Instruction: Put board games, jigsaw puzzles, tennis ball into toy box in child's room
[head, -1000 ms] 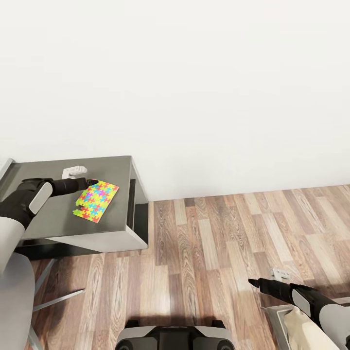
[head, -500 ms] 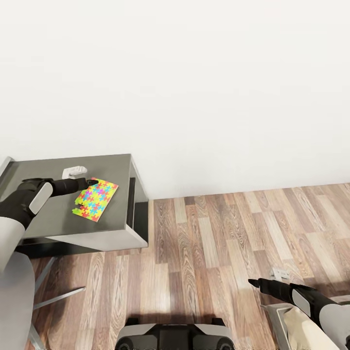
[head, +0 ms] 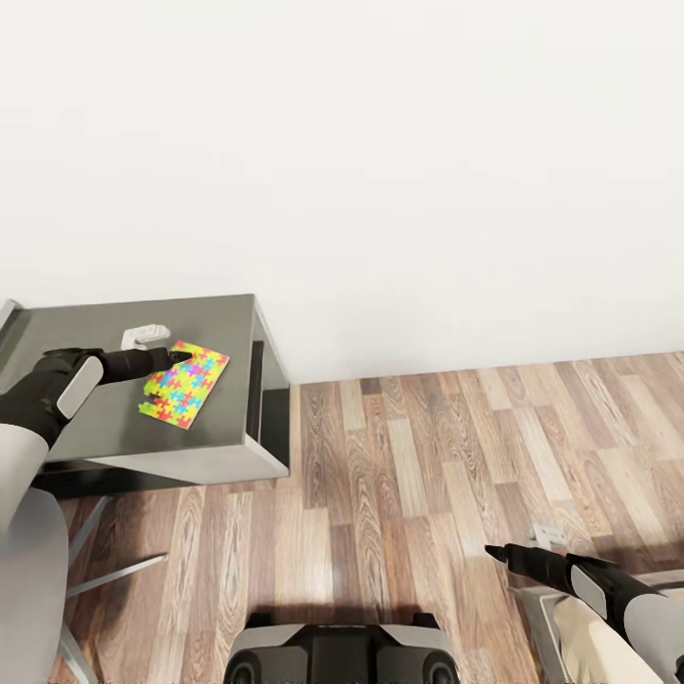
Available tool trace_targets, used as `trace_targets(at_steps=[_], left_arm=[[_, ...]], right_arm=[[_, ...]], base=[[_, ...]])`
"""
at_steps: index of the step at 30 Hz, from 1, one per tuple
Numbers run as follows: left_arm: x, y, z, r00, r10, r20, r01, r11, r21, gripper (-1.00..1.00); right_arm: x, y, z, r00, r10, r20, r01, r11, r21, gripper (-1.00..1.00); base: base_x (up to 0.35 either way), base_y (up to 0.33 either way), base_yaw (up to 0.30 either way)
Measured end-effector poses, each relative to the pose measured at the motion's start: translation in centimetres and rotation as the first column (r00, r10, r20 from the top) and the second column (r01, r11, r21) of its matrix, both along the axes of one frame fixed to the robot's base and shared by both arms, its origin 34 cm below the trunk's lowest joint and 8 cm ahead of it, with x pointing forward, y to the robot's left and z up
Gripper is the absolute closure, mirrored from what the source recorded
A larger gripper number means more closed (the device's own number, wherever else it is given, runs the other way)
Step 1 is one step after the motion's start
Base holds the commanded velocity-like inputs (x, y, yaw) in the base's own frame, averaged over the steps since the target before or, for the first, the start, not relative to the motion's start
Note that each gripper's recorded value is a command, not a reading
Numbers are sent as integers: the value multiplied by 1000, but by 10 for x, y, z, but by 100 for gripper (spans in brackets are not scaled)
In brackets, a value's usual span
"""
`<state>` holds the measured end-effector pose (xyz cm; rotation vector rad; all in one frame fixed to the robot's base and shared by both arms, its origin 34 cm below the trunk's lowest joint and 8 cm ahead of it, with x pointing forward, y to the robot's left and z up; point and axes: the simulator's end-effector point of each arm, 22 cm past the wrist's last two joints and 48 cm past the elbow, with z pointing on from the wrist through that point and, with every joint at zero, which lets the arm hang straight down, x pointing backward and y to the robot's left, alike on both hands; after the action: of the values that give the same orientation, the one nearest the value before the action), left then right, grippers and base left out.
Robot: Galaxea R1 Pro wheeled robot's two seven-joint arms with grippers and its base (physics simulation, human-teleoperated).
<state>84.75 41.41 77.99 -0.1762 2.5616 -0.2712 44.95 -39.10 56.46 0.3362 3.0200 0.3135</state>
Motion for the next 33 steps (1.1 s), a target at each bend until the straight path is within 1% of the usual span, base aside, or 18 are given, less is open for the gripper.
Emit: trace_targets(at_steps=[27,33], left_arm=[[-4,0,-12,1000,0,-18,0,1000,0,-100],[-4,0,-13,1000,-1,-19,1,1000,0,-100]], right_arm=[[-7,0,-5,1000,0,-16,0,1000,0,-100],[-7,0,-6,1000,0,-17,0,1000,0,-100]], base=[[0,0,0],[0,-79,0]])
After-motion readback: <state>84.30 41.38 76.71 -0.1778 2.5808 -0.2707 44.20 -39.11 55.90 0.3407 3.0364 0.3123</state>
